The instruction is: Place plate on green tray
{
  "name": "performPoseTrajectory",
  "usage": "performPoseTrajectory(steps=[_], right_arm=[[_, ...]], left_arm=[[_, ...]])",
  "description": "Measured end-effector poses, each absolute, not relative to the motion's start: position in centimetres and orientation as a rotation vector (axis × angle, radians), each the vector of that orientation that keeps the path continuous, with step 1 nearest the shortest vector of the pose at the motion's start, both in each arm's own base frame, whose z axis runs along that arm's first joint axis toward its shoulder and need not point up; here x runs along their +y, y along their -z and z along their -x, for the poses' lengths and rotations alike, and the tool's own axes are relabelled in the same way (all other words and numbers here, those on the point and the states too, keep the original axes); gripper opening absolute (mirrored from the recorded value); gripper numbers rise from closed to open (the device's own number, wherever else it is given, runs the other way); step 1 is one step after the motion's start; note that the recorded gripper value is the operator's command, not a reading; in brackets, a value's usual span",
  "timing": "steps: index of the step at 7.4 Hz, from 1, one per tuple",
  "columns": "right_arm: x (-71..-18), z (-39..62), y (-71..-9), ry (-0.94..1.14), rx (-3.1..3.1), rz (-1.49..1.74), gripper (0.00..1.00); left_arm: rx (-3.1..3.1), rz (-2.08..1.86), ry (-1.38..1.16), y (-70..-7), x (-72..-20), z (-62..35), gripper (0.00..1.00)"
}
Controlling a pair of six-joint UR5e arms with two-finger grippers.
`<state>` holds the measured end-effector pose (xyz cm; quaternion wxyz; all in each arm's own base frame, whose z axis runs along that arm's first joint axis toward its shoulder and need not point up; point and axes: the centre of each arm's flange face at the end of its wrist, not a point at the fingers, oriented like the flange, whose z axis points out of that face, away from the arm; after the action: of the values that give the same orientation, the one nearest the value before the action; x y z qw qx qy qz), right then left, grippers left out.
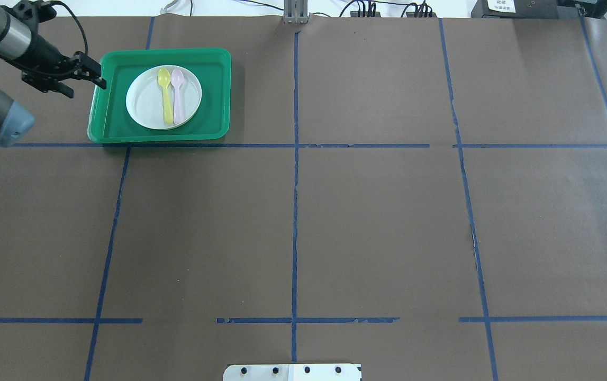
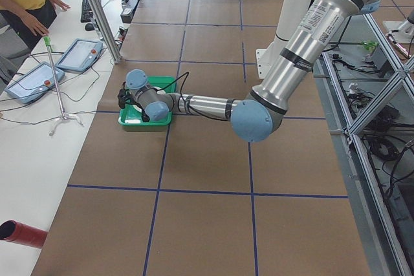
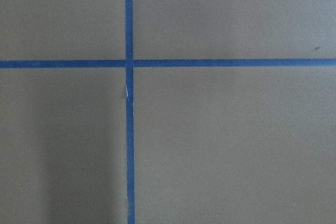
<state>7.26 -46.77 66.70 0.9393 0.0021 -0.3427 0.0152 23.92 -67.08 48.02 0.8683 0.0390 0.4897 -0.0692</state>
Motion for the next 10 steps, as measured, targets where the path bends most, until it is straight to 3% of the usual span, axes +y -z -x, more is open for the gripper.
performPoseTrajectory(steps=[2, 6, 10], right_arm=[[-46.8, -7.3, -66.7, -0.031, -0.700, -0.004, 1.00], [-46.8, -7.3, -66.7, -0.031, -0.700, -0.004, 1.00], [-46.8, -7.3, -66.7, -0.031, -0.700, -0.005, 1.00]], left_arm=[[0.932, -0.104, 0.056, -48.1, -63.2, -16.4, 1.00], [0.804, -0.124, -0.080, -57.2, -49.0, 0.3, 1.00], [0.792, -0.082, -0.076, -63.9, -40.7, 5.5, 1.00]])
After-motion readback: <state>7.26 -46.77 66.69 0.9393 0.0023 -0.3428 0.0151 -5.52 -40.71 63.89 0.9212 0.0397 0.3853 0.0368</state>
